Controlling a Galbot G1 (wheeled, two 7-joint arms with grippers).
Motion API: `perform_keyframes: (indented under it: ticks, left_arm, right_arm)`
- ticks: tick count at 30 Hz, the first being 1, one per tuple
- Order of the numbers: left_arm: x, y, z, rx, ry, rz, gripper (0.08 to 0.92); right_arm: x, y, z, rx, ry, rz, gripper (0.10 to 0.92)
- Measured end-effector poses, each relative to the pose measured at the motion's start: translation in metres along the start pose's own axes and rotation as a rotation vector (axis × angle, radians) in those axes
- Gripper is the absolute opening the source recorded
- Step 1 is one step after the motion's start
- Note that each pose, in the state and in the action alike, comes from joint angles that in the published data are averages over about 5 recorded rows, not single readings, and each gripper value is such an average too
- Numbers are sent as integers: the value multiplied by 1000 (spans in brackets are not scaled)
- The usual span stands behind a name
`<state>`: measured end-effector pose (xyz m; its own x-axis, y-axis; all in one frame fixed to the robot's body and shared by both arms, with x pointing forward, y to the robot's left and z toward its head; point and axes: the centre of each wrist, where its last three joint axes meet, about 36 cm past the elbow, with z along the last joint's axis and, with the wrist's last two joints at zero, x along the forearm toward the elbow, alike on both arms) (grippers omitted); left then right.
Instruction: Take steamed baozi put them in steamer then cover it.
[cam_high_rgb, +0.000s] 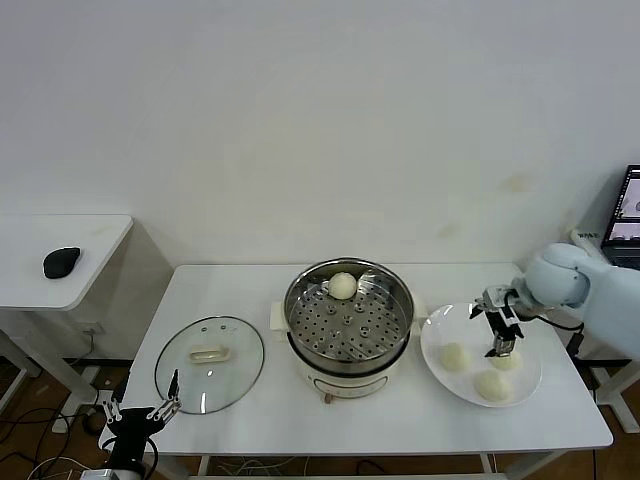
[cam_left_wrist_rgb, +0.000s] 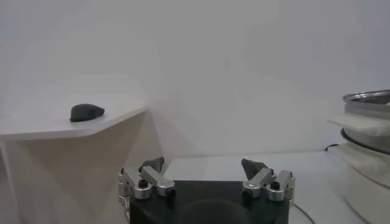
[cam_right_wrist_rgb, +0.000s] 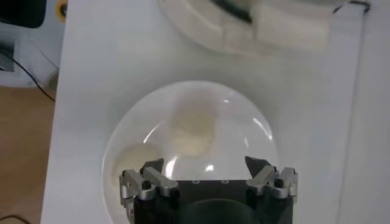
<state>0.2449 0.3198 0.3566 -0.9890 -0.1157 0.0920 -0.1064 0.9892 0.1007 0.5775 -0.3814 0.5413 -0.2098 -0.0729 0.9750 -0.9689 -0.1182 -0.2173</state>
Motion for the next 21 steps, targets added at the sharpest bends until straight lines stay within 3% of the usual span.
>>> perform_keyframes:
  ticks: [21]
  left_arm:
    - [2, 2, 3, -10, 8, -3, 823]
  right_arm:
    - [-80, -1, -14, -4, -11, -38, 821]
